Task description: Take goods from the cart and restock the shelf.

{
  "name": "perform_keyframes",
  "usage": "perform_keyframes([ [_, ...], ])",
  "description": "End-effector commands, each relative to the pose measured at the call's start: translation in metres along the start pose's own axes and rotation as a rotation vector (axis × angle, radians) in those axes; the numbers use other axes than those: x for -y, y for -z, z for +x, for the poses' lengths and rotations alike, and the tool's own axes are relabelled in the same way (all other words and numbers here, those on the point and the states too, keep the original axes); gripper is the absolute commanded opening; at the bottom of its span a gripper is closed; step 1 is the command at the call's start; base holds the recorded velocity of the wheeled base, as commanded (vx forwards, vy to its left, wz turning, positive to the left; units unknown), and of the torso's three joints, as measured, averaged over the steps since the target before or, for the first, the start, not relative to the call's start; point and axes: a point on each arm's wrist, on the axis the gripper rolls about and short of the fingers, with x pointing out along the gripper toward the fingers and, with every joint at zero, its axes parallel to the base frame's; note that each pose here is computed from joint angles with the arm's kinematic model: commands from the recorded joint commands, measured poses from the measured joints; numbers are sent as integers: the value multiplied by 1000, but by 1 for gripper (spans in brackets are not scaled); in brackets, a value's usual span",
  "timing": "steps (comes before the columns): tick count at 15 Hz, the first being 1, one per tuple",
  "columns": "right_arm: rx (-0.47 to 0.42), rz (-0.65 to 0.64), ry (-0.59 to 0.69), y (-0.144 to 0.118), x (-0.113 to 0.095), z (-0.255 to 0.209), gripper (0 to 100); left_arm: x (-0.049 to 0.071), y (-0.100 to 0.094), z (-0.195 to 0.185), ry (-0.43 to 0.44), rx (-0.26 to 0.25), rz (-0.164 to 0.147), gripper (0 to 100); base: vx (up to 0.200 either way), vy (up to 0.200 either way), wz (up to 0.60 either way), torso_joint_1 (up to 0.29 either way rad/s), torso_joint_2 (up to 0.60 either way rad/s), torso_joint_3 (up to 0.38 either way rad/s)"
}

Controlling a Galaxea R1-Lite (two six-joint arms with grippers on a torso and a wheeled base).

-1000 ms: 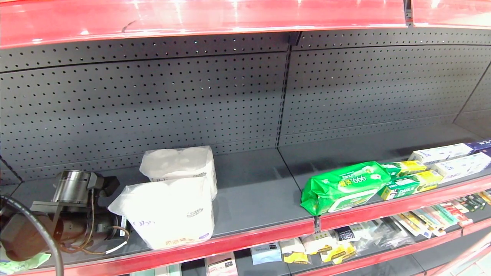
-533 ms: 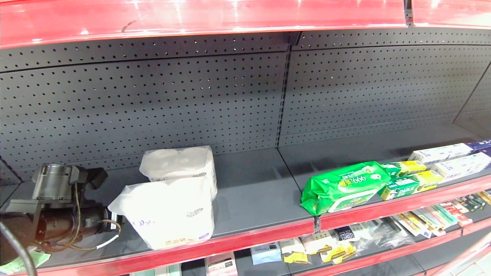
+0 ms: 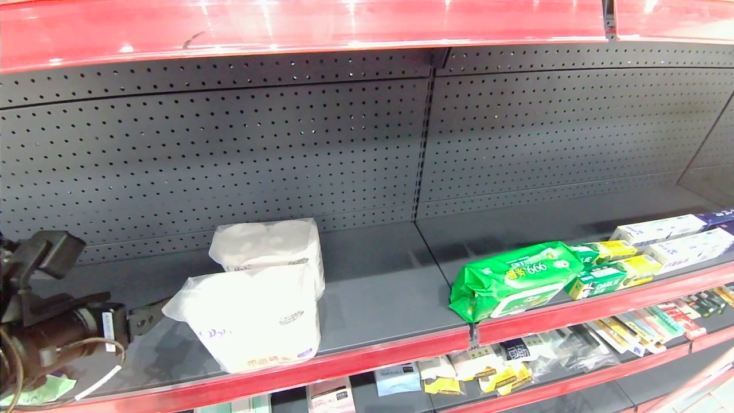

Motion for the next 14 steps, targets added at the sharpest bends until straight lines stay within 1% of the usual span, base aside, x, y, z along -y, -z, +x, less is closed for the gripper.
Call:
perform_keyframes([
  [1,-2,0,0,0,0,0,100,9,6,-63,95,247,40,100,0,0,0,0,0,0],
  [2,-1,0,-1,0,0,0,100,11,12,-83,119,303,51,100,0,0,0,0,0,0],
  [3,-2,0,-1,0,0,0,100,12,19,-100,120,338,56,100,0,0,0,0,0,0],
  [4,-1,0,-1,0,0,0,100,13,27,-117,120,362,59,100,0,0,0,0,0,0],
  [5,-2,0,0,0,0,0,100,14,33,-126,121,371,63,100,0,0,0,0,0,0],
  [6,-2,0,-1,0,0,0,100,14,46,-139,121,376,77,100,0,0,0,0,0,0],
  [7,-2,0,-1,0,0,0,100,15,71,-156,129,392,93,100,0,0,0,0,0,0],
  [8,-2,0,-1,0,0,0,100,15,91,-165,140,400,100,100,0,0,0,0,0,0],
  [9,-1,0,-1,0,0,0,100,14,115,-170,135,406,125,100,0,0,0,0,0,0],
  [10,-2,0,-1,0,0,0,100,15,133,-167,113,377,149,100,0,0,0,0,0,0],
  [11,-2,0,-1,0,0,0,100,14,136,-162,94,369,154,100,0,0,0,0,0,0],
  [12,-2,-5,-3,0,0,0,100,13,136,-159,60,377,147,100,0,0,0,0,0,0],
  [13,-1,-3,-10,0,0,0,100,11,144,-147,-7,345,123,100,0,0,0,0,0,0],
  [14,-1,0,-10,0,0,0,100,10,143,-147,-23,369,108,100,0,0,0,0,0,0],
])
